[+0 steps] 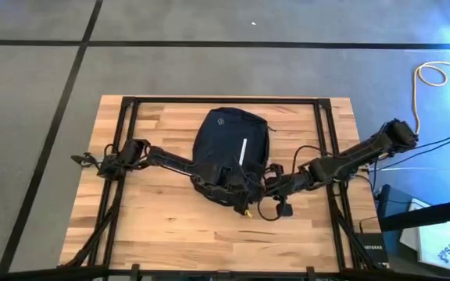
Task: Unpack backpack
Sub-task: Open the blue backpack
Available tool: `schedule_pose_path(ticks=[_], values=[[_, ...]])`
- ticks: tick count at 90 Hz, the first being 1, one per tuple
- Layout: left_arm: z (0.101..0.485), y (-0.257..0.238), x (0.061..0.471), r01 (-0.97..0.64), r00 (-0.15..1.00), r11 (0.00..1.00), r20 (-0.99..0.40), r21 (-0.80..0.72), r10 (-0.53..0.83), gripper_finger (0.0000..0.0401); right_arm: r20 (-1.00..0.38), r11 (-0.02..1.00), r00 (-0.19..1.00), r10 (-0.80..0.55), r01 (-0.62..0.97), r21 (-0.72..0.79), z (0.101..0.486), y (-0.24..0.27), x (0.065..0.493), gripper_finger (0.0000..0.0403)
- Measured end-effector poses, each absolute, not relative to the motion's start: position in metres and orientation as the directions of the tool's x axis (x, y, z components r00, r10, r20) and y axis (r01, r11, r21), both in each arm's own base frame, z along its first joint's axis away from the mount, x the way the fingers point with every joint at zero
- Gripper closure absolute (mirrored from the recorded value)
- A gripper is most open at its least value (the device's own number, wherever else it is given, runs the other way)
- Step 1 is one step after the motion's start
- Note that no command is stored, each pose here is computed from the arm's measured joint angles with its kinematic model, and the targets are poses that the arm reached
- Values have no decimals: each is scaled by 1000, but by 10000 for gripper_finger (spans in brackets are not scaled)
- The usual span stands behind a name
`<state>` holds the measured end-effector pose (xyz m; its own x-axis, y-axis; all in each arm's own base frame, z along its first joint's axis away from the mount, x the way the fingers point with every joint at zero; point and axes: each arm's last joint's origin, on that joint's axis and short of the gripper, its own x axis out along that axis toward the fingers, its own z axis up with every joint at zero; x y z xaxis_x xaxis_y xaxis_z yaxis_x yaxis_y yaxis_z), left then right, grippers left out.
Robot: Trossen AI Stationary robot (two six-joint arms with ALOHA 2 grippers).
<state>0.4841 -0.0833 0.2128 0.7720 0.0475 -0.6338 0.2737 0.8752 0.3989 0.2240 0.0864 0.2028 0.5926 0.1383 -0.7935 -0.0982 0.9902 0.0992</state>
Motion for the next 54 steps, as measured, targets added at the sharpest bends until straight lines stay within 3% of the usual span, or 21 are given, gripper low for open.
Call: schedule_pose_path(ticks=[54], values=[[214,-85,486,289,789,871,-614,398,19,308,-817,993,566,106,-99,61,208,86,223,403]])
